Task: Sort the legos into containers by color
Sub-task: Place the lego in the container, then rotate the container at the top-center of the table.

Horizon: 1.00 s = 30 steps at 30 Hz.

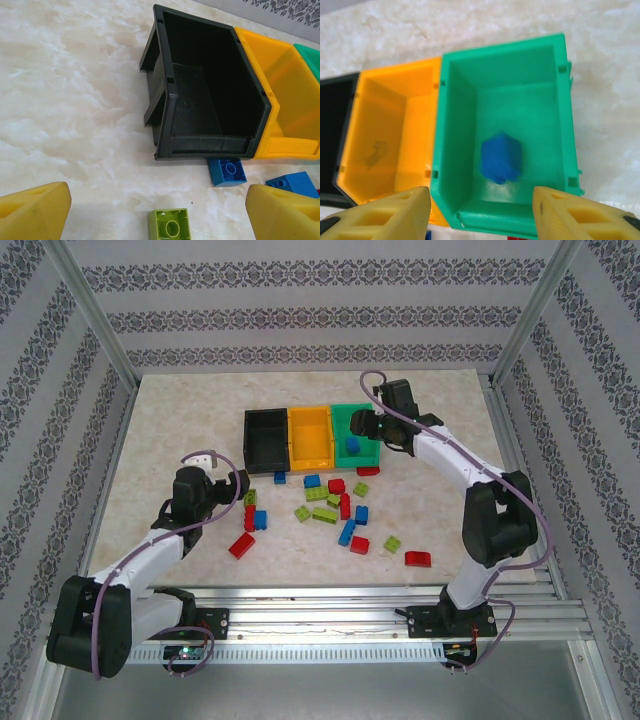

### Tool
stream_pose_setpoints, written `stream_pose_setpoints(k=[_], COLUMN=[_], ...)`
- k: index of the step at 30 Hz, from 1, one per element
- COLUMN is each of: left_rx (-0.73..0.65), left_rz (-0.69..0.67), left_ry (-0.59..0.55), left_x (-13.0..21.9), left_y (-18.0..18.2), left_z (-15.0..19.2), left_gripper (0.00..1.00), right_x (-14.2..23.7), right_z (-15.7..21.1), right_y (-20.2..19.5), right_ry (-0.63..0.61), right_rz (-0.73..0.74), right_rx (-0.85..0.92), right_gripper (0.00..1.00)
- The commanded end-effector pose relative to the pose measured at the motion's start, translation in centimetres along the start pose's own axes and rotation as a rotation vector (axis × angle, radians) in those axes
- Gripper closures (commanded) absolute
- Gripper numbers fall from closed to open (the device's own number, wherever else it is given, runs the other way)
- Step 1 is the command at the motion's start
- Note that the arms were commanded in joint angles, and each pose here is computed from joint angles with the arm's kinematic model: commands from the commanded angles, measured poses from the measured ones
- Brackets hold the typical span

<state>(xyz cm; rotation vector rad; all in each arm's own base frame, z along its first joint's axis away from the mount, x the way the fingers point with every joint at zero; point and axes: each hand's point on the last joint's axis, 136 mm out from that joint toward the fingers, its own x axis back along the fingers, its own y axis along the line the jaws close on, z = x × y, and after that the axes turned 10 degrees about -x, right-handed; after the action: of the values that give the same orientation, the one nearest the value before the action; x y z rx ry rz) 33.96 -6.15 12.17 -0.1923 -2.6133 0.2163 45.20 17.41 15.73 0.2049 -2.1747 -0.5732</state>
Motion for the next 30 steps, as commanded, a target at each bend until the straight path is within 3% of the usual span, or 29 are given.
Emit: stream_pose_setpoints(k=[1,6,11,23,30], left_rx=[0.019,0.037,0.049,0.037,0.041], left_rz=[0.016,0.059,0.082,0.063,0.068], left_ry=[-0.024,0.03,0.057,0.052,0.056], left_x=[-0.5,-1.8,-2.5,-2.3,-2.3], left_y=[0.0,-0.7,-1.0,-0.7,-0.7], left_z=[-0.6,0.3,0.8,0.7,0.8], left_gripper=[0.07,0.07,0.06,0.06,0.06], right_x=[-0.1,-0.6,-1.8,-5.4,-3.3], right_z=[2.3,4.5,5.2,2.0,2.2], right_y=[-1.2,-4.3,-4.8,-4.9,-3.9], right_ry=[0.06,0.103,0.141,0.144,0.141], right_rz=[0.036,0.084,0.064,0.061,0.053], right_rx=[0.003,-0.019,-0.047,-0.047,-0.008], right_gripper=[0.43,0.47,0.49,0.49,0.48])
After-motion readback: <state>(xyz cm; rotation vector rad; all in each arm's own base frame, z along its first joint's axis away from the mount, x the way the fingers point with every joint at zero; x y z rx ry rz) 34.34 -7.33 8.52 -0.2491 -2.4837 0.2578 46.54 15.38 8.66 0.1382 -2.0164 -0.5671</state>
